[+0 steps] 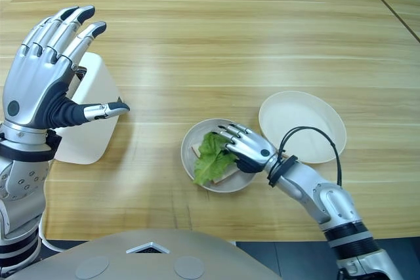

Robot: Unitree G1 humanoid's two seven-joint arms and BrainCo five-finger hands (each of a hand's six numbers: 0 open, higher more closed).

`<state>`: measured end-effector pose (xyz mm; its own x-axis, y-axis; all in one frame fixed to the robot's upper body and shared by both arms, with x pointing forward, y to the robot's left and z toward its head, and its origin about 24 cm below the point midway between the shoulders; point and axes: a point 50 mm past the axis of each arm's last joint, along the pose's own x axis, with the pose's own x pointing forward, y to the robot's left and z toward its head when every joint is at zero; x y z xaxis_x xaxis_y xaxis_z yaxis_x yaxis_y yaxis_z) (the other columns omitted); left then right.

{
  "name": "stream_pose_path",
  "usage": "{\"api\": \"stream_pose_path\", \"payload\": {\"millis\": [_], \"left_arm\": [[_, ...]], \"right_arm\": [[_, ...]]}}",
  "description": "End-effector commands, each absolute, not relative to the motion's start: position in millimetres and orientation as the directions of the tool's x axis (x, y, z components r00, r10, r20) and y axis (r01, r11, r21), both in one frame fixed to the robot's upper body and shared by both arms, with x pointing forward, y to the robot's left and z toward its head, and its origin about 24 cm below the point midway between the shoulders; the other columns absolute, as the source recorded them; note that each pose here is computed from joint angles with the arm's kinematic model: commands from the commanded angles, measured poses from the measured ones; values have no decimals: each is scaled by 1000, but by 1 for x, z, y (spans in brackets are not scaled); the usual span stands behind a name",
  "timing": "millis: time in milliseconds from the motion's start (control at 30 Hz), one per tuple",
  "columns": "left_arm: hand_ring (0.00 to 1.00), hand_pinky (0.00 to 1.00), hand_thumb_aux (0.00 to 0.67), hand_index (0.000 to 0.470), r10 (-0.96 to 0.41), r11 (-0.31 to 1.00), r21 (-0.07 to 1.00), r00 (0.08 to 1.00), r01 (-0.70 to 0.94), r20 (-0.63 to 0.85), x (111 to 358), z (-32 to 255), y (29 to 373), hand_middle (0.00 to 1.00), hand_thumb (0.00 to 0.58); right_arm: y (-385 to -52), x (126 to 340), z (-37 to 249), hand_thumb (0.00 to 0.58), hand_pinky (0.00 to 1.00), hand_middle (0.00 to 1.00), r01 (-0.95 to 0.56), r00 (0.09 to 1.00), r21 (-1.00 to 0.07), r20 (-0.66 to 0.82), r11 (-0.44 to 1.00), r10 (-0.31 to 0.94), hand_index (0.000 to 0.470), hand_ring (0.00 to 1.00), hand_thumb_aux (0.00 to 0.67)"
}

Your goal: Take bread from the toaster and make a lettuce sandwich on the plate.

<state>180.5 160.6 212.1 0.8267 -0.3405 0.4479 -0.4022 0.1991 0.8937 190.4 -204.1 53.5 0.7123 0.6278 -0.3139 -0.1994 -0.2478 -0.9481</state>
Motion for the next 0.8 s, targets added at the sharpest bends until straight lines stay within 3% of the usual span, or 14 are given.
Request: {"api": "stream_pose_path", "payload": {"millis": [33, 67, 100, 133, 167, 200, 433, 600, 800], "left_arm": [[0, 0, 0, 0, -330, 190, 897, 835, -398, 440, 178, 212, 164, 0, 0], [0, 0, 0, 0, -331, 189, 898, 835, -397, 439, 178, 212, 164, 0, 0], [0, 0, 0, 0, -331, 188, 899, 836, -396, 438, 178, 212, 164, 0, 0], [0, 0, 0, 0, -331, 188, 899, 836, -396, 438, 178, 211, 164, 0, 0], [0, 0, 0, 0, -331, 187, 899, 837, -395, 436, 178, 211, 164, 0, 0], [0, 0, 0, 0, -330, 187, 900, 838, -393, 435, 178, 210, 164, 0, 0], [0, 0, 0, 0, -320, 179, 905, 847, -386, 425, 176, 210, 166, 0, 0], [0, 0, 0, 0, -297, 194, 898, 849, -395, 437, 175, 211, 170, 0, 0], [0, 0, 0, 0, -293, 210, 896, 849, -390, 439, 177, 207, 167, 0, 0]], "right_arm": [[-212, 198, 68, 580, 0, 0, -157, 729, -931, -335, -331, 597, 470, 0, 670], [-212, 200, 72, 579, 0, 0, -145, 732, -932, -327, -332, 598, 453, 0, 646], [-211, 201, 74, 472, 0, 0, -142, 733, -932, -325, -332, 598, 267, 0, 381], [-211, 201, 74, 429, 0, 0, -149, 729, -930, -333, -336, 598, 230, 0, 328], [-212, 201, 74, 144, 0, 0, -163, 724, -927, -345, -338, 597, 63, 0, 89], [-212, 200, 73, 0, 0, 0, -175, 720, -923, -358, -343, 595, 0, 0, 0], [-230, 198, 81, 0, 0, 0, -255, 698, -859, -481, -443, 531, 0, 0, 0], [-249, 194, 116, 0, 0, 0, -291, 734, -868, -472, -401, 488, 0, 0, 0], [-250, 180, 111, 0, 0, 0, -422, 640, -823, -567, -381, 518, 0, 0, 0]]}}
